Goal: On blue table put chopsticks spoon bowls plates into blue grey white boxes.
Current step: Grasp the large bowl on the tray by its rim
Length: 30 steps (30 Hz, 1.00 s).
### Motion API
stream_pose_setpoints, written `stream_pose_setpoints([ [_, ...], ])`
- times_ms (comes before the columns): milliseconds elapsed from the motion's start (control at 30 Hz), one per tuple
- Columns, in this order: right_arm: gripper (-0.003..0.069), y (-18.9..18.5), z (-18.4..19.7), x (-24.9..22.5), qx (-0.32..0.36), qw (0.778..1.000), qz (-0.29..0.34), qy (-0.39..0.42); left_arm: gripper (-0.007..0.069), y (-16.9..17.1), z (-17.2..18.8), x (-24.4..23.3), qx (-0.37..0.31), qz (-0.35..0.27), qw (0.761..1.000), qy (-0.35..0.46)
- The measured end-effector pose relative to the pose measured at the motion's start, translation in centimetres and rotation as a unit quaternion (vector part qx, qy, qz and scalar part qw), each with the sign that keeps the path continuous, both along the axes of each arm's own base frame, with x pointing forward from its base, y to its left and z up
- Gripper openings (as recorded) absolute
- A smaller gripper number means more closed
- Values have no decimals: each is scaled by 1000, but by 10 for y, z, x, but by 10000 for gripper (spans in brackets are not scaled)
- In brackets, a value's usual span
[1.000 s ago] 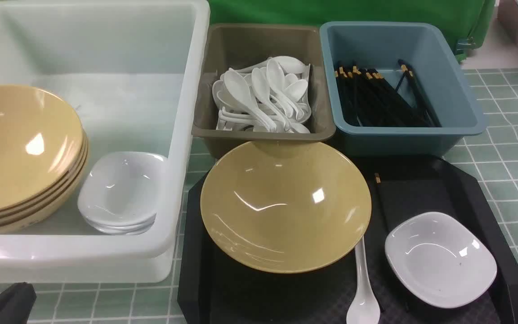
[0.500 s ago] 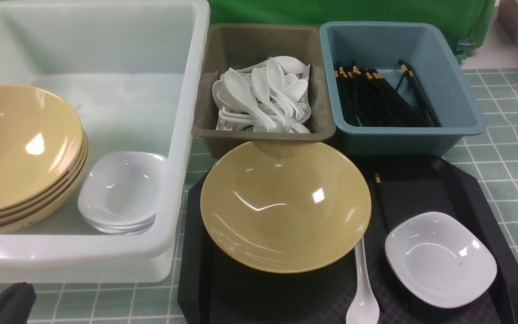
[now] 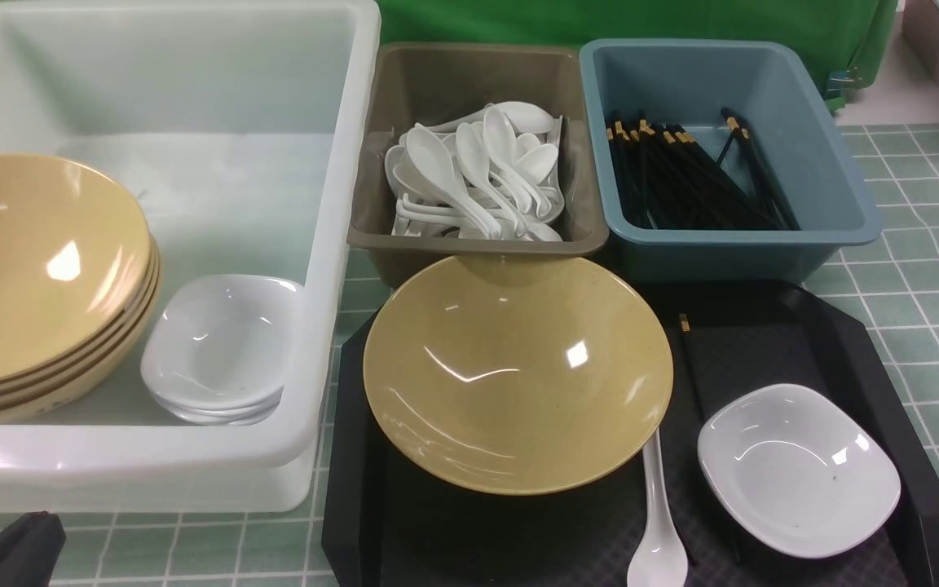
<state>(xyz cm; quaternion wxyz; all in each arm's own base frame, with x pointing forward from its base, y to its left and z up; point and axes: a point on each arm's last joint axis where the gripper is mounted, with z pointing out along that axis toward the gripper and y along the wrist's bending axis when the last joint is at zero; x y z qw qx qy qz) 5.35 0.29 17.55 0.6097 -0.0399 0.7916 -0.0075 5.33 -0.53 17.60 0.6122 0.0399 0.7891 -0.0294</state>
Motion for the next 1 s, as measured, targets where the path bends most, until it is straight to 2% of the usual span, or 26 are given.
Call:
stream_pose_setpoints([
  [267, 120, 0, 0, 0, -20, 1000, 4, -1, 3, 0, 4, 1, 3, 0, 1000, -22],
  [367, 122, -1, 2, 1, -69, 997, 11, -13, 3, 0, 11, 2, 6, 0, 998, -63],
  [467, 125, -1, 7, 2, -84, 995, 10, -49, 3, 0, 21, 3, 24, -1, 992, -120],
  [633, 131, -2, 34, 2, -86, 977, -7, -195, 3, -2, 43, 0, 62, -12, 967, -247],
  [667, 132, -3, 42, 1, -78, 968, -13, -237, 3, -3, 49, -2, 67, -15, 958, -277],
  [733, 134, -3, 57, -4, -14, 947, -18, -319, 3, -5, 58, -5, 67, -22, 940, -333],
  [867, 139, -4, 71, -11, 169, 904, 5, -392, 3, -7, 74, -14, 34, -35, 906, -420],
  [1000, 141, -4, 76, -15, 225, 879, 21, -419, 3, -7, 79, -18, -9, -41, 893, -448],
])
